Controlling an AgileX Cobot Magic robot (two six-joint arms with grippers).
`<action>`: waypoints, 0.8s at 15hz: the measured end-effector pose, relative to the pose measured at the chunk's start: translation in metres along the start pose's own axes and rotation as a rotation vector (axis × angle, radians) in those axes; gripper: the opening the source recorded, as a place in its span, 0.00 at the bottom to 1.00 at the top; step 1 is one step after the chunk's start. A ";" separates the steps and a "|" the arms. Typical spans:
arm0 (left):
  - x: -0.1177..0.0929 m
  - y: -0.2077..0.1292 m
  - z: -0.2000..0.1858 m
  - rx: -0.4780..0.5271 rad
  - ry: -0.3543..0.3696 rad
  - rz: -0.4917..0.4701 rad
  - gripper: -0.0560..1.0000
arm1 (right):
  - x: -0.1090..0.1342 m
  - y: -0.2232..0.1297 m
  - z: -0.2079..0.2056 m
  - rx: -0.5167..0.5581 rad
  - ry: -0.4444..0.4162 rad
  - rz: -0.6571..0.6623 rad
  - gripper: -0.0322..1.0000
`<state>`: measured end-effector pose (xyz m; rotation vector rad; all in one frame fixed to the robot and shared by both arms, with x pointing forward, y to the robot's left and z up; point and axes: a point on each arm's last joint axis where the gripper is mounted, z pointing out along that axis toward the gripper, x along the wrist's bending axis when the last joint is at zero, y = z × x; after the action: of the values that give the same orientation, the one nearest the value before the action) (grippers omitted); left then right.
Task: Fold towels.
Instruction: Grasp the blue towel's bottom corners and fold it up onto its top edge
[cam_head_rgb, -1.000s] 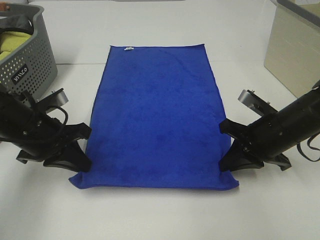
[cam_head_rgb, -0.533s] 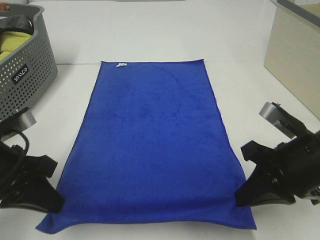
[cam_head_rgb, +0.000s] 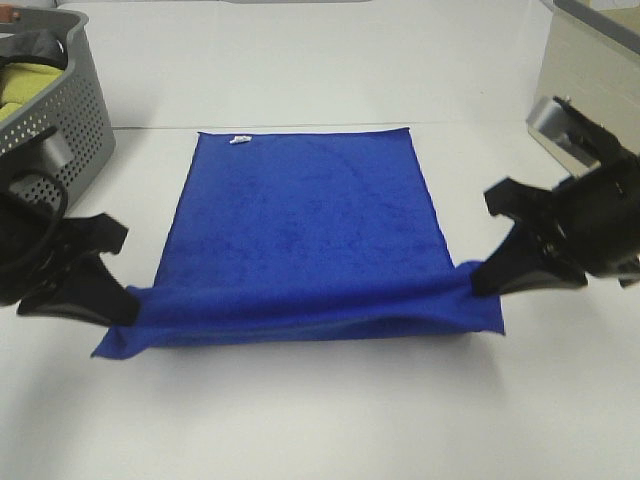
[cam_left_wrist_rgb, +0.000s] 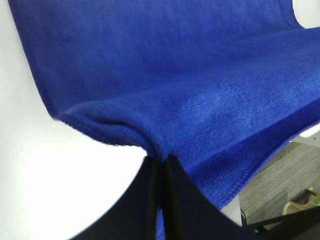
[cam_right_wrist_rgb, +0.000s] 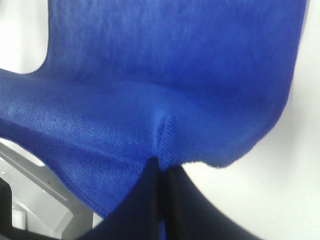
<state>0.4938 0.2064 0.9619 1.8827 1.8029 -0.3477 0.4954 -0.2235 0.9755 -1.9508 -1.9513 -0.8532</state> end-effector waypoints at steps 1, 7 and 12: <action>-0.001 0.023 0.004 -0.013 0.016 0.010 0.06 | 0.004 0.025 0.002 -0.014 0.004 -0.018 0.03; -0.010 0.156 0.029 -0.166 0.070 0.098 0.06 | 0.005 0.161 0.037 -0.038 -0.037 -0.112 0.03; -0.001 0.226 0.061 -0.342 0.097 0.148 0.06 | -0.006 0.238 0.070 -0.149 -0.078 -0.177 0.03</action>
<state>0.7260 0.1755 0.9525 1.7978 1.6469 0.1012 0.7426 -0.2056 0.9696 -1.9396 -2.1903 -1.0078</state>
